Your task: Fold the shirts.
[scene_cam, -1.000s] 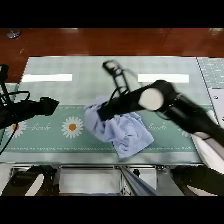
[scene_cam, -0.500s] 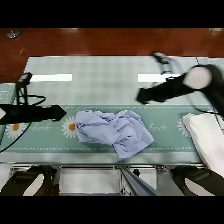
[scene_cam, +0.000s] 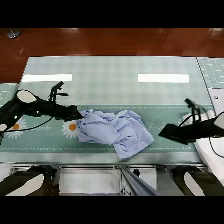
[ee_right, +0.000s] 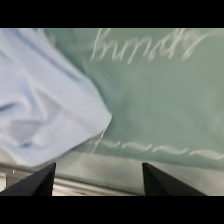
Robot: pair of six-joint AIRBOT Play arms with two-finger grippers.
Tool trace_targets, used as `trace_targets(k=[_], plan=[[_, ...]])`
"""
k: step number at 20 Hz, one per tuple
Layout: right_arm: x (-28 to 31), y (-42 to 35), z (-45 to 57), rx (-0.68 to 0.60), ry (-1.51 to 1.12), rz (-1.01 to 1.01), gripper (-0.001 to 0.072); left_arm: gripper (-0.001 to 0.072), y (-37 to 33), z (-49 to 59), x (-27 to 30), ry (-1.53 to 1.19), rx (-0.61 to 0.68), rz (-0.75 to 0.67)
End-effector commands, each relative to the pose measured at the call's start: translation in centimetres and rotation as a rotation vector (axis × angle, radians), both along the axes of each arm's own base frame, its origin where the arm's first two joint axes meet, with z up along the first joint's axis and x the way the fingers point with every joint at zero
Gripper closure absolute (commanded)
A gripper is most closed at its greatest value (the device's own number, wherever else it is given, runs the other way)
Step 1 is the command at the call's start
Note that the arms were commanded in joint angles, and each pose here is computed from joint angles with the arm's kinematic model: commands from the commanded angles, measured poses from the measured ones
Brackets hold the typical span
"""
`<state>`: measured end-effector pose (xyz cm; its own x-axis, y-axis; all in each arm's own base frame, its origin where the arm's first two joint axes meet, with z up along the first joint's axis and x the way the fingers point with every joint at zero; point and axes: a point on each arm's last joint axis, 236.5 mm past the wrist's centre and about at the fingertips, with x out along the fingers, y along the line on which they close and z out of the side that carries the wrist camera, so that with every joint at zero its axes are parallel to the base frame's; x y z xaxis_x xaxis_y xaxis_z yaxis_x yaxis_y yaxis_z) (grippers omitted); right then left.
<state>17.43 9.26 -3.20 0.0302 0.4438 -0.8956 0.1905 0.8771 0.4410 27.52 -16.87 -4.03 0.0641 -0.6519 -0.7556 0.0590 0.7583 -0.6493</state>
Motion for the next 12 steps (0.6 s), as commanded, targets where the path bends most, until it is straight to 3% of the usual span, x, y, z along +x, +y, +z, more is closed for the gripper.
trace_targets(k=[1, 7, 12], plan=[[-4.3, 3.4, -2.2, 0.052, 0.128, 0.091, 0.0099, 0.0687, -1.4, 1.0, 1.2, -0.047, -0.077, -0.035], [-4.2, 9.1, -4.2, 0.117, 0.155, 0.159, 0.0099, 0.0687, -1.6, 2.3, 2.1, -0.085, -0.083, -0.052], [-1.7, 11.3, -6.1, 0.147, 0.124, 0.069, 0.0099, 0.0687, -1.6, 2.2, 2.1, -0.085, -0.083, -0.052]])
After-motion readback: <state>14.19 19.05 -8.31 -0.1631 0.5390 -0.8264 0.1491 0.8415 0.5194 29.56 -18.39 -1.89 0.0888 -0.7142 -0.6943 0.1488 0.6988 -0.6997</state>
